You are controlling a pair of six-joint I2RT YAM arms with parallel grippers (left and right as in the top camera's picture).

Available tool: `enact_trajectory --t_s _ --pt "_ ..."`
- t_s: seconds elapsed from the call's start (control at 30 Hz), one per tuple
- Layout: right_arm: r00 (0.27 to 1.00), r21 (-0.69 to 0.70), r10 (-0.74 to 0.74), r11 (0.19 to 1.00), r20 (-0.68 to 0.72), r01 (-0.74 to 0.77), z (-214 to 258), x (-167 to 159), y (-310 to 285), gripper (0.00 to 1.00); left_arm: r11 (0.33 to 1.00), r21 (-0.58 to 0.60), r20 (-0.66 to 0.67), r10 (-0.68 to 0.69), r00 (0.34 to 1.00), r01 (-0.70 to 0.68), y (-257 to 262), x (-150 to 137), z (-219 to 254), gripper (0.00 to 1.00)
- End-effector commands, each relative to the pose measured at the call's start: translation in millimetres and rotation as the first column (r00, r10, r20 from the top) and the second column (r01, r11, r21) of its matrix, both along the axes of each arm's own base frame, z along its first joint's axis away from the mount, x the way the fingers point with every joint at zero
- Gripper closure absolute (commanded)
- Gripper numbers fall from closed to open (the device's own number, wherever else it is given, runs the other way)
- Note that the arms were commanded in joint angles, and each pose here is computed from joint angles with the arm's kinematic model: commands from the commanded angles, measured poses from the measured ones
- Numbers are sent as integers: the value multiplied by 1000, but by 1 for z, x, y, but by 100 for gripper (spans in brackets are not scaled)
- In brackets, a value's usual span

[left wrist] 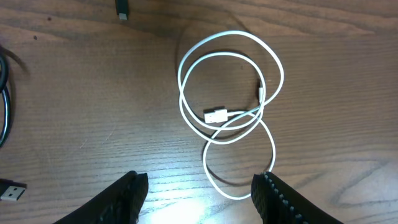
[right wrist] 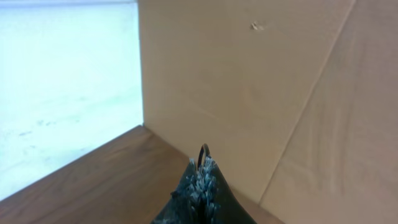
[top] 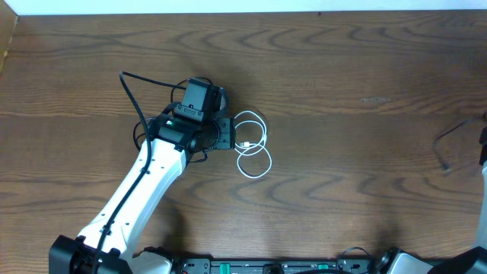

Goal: Untangle cables

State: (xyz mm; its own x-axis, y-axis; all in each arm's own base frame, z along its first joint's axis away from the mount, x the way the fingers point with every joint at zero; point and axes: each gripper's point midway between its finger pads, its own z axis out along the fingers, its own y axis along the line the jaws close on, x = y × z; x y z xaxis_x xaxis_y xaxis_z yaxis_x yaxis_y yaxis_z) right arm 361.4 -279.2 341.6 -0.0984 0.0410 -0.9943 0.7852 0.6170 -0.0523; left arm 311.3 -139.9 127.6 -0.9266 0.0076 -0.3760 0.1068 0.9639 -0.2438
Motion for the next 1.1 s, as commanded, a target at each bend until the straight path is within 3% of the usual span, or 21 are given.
enact_trajectory --t_s 0.0,0.17,0.27,0.37,0.53,0.73,0.8,0.83,0.9,0.97,1.07 --pt "999 19 46 999 2 -46 3 3 6 99 1000 9 14 1 1000 -1 2 0 3 41" --pt "970 191 130 977 -207 -90 -66 3 19 99 1000 7 13 7 1000 -7 2 0 3 41" --pt "907 428 228 902 -355 -60 -140 -13 44 99 1000 7 13 7 1000 -7 2 0 3 41" --pt "878 547 246 837 -410 21 -182 -23 54 99 1000 7 12 7 1000 -7 2 0 3 41" --pt "812 610 283 785 -510 110 -228 -35 61 99 1000 7 12 7 1000 -7 2 0 3 41" --pt "789 627 283 762 -545 159 -252 -39 54 98 1000 7 12 7 1000 -7 2 0 3 41" --pt "796 626 278 764 -537 155 -251 -38 52 84 1000 7 12 7 1000 -7 2 0 3 41" --pt "811 635 292 762 -507 124 -249 -31 53 49 1000 7 12 7 1000 -7 2 0 3 41" --pt "824 663 331 745 -460 72 -247 -21 58 22 1000 6 13 7 1000 -7 2 0 3 41" --pt "827 702 384 712 -409 17 -246 -13 68 11 1000 5 16 7 1000 -7 2 1 4 41" --pt "825 753 463 654 -323 -73 -243 0 84 7 1000 6 15 7 1000 -7 2 1 4 42"
